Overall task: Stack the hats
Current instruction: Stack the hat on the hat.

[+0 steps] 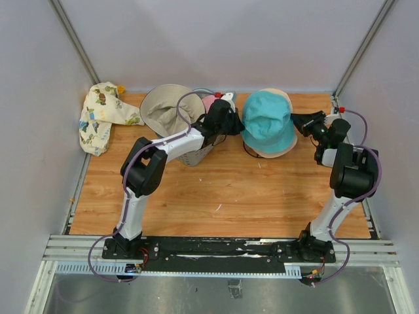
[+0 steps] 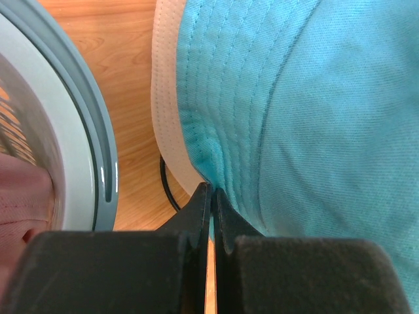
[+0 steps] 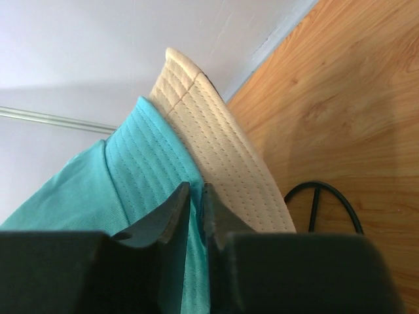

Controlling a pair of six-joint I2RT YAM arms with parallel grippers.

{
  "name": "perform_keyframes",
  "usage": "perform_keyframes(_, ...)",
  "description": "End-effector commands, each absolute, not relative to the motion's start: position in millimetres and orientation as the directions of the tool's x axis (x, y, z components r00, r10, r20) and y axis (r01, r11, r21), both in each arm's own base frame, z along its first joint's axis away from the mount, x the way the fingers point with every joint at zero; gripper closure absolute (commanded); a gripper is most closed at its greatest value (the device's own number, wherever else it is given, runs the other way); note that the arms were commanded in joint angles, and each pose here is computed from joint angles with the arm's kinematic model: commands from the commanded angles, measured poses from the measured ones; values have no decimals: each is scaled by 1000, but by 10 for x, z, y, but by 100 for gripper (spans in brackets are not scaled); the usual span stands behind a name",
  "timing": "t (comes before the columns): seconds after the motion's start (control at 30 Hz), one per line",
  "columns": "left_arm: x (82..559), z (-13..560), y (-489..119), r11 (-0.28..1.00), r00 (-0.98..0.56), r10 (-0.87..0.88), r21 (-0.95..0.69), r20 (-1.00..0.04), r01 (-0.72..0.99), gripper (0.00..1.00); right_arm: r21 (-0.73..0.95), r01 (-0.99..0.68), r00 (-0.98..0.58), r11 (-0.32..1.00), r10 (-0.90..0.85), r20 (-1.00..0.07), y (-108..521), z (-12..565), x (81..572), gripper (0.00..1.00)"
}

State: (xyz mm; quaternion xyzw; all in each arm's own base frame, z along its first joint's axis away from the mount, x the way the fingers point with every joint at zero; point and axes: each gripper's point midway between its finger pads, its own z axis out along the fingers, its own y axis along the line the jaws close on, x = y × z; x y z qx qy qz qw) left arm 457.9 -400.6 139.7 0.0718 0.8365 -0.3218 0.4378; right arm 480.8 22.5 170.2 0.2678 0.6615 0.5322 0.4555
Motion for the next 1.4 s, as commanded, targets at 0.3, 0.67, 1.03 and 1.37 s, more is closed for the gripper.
perform_keyframes(0.3,4623,1444,-3919,793,-588,-176,-468,-789,390,100,952,-57,-421,299,858,-295,140,1520,4688,100)
perform_keyframes(0.67,4617,1317,-3852,805,-604,-195,-478,-773,351,100,861,193,-395,471,840,-371,-135,1142,4561,100)
perform_keyframes(1.03,4579,1184,-3873,806,-632,-176,-479,-755,348,99,806,300,-427,510,827,-365,-194,838,4537,100)
perform_keyframes(1.37,4527,861,-3995,832,-667,-97,-427,-739,353,99,765,306,-465,566,790,-399,-145,787,4529,100)
